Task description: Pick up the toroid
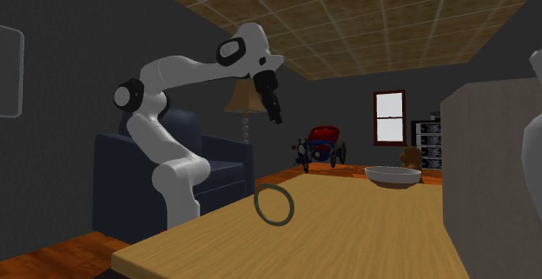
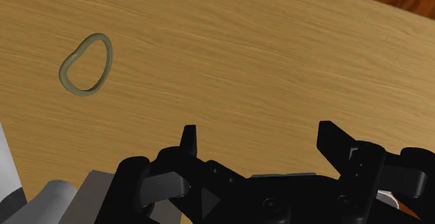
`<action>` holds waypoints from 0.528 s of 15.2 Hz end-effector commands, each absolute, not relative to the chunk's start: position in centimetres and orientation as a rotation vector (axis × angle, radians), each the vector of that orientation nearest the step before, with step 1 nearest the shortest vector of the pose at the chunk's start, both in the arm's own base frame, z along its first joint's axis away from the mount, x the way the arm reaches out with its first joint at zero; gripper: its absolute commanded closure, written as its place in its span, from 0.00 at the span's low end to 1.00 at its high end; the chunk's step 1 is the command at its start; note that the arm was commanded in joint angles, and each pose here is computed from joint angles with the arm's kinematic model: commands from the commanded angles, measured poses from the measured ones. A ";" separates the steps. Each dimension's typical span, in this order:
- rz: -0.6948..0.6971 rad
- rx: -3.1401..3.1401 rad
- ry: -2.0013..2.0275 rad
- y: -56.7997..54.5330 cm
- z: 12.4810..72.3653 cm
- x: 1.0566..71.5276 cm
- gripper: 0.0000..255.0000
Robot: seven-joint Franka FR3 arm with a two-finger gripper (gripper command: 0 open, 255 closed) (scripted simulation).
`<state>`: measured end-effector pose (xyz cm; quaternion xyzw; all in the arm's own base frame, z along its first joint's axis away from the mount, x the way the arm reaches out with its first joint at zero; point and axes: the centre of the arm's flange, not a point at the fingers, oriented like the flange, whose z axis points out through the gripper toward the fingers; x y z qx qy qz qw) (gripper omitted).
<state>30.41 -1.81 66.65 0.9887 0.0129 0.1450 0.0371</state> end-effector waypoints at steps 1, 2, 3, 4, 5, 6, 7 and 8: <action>0.445 3.035 0.040 -1.8 66.6 30.4 0.00; 0.439 3.049 0.043 -3.2 66.3 30.7 0.00; 0.433 3.064 0.047 -4.7 65.9 31.1 0.00; 0.427 3.078 0.051 -6.1 65.4 31.4 0.00; 0.420 3.093 0.054 -7.5 65.0 31.7 0.00; 0.414 3.107 0.058 -8.9 64.5 32.1 0.00; 0.408 3.121 0.062 -10.3 64.1 32.4 0.00; 0.401 3.136 0.066 -11.7 63.6 32.8 0.00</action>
